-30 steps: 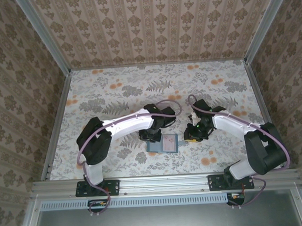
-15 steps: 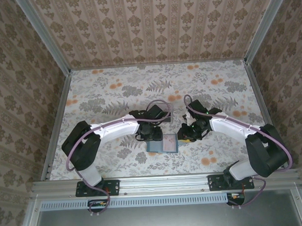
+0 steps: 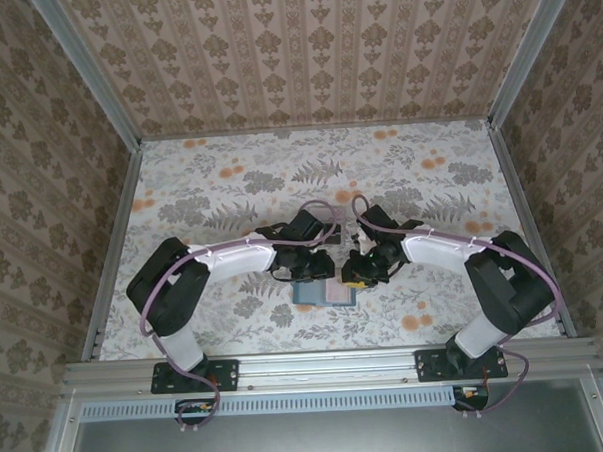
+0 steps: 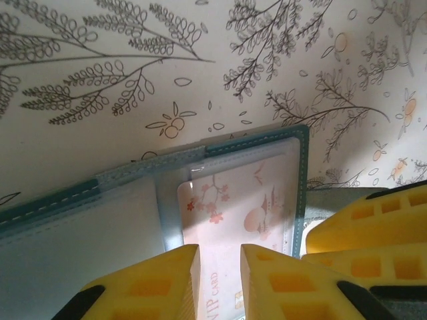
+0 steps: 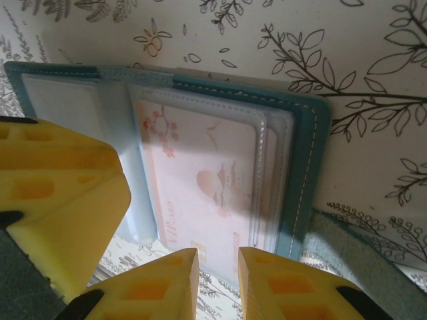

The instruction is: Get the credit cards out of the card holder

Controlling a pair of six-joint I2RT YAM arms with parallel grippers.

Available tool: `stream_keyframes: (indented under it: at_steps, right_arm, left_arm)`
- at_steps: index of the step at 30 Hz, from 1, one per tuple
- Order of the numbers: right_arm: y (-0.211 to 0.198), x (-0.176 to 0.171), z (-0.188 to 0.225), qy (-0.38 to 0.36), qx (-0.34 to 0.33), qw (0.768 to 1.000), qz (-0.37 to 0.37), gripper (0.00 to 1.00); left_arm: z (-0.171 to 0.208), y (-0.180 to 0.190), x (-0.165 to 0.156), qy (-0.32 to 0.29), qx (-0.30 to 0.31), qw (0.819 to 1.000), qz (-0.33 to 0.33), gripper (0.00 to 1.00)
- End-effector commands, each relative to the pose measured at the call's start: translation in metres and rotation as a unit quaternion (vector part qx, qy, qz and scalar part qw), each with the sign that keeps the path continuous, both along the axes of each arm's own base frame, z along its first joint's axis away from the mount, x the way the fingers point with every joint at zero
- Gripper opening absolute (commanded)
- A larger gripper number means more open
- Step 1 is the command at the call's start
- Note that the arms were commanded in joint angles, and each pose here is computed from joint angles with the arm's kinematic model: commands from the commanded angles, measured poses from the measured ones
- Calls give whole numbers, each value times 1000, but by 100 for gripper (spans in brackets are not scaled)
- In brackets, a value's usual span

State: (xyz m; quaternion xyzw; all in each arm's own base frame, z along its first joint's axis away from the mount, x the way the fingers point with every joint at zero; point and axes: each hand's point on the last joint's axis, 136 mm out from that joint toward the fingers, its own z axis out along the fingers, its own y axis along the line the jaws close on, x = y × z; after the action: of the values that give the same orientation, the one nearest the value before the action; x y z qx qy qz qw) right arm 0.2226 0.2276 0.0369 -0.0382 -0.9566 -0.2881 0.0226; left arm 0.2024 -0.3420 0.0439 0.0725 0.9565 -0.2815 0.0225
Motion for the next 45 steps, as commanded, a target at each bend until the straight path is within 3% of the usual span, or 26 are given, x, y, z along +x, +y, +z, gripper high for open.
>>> stream_keyframes:
  at_steps: [1,13,28,39,45]
  right_arm:
    - [10,5,3,1,14,1000,1,23]
    - [8,4,-13,14,-3,1000,5,23]
    - [-17,-4,-27,18,-76,997,17,28]
    - [-20,-2,-11,4,-85,996,20,28]
    - [-9,2,0,-8,-61,998,21,28]
  left_arm:
    - [-8,-3,-6,24,-12,1000,-3,23]
    - [-20,2,-12,43,4,999,-6,24]
    - [-19,29,-11,25,76,997,-10,27]
    - [0,27,-6,7,65,998,1,29]
    - [3,19,-5,14,27,999,12,32]
